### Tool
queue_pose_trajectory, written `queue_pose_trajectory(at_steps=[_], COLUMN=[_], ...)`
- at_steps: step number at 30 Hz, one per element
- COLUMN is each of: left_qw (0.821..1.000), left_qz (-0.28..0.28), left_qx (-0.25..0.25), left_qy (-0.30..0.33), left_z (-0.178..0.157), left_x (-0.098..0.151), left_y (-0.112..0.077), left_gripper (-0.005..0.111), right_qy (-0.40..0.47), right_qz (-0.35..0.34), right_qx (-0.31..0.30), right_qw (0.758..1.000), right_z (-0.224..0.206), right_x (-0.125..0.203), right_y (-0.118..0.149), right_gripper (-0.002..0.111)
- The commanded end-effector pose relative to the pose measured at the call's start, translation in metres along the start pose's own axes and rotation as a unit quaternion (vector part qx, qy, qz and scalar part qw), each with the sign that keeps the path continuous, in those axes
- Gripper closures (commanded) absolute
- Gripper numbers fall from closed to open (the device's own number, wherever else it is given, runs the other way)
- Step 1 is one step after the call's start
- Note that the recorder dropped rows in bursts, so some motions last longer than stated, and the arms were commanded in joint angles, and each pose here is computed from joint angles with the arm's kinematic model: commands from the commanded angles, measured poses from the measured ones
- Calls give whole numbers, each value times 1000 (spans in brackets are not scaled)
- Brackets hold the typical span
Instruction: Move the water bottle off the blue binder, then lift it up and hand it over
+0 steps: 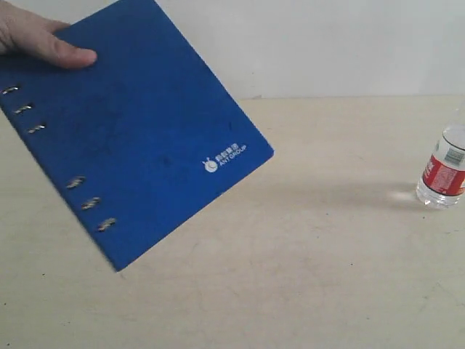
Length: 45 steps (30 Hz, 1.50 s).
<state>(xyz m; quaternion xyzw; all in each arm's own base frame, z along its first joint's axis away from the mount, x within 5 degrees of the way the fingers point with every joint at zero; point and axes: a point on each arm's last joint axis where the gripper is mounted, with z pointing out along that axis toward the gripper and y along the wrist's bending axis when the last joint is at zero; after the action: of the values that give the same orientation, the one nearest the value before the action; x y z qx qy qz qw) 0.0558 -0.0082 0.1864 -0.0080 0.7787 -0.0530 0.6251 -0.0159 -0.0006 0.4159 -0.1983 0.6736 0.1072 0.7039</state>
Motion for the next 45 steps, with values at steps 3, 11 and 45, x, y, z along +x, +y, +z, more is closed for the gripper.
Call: queue_pose_trajectory(at_steps=[3,11,45], left_qw=[1000,1000,1000], left_qz=[-9,-9,-6], left_qx=[-1,-1,-4], left_qy=[-2,-2,-12], left_z=[0,0,0], left_x=[-1,-1,-2], left_y=[0,0,1], left_gripper=[102,102,102], right_qy=[-12,-40,143], right_qz=[40,-28,97], right_qx=[14,54,143], right_qw=[999,997,975], right_z=[-15,-3,62], right_x=[3,5,236], right_y=[-1,-5,10], right_gripper=[99,108,108])
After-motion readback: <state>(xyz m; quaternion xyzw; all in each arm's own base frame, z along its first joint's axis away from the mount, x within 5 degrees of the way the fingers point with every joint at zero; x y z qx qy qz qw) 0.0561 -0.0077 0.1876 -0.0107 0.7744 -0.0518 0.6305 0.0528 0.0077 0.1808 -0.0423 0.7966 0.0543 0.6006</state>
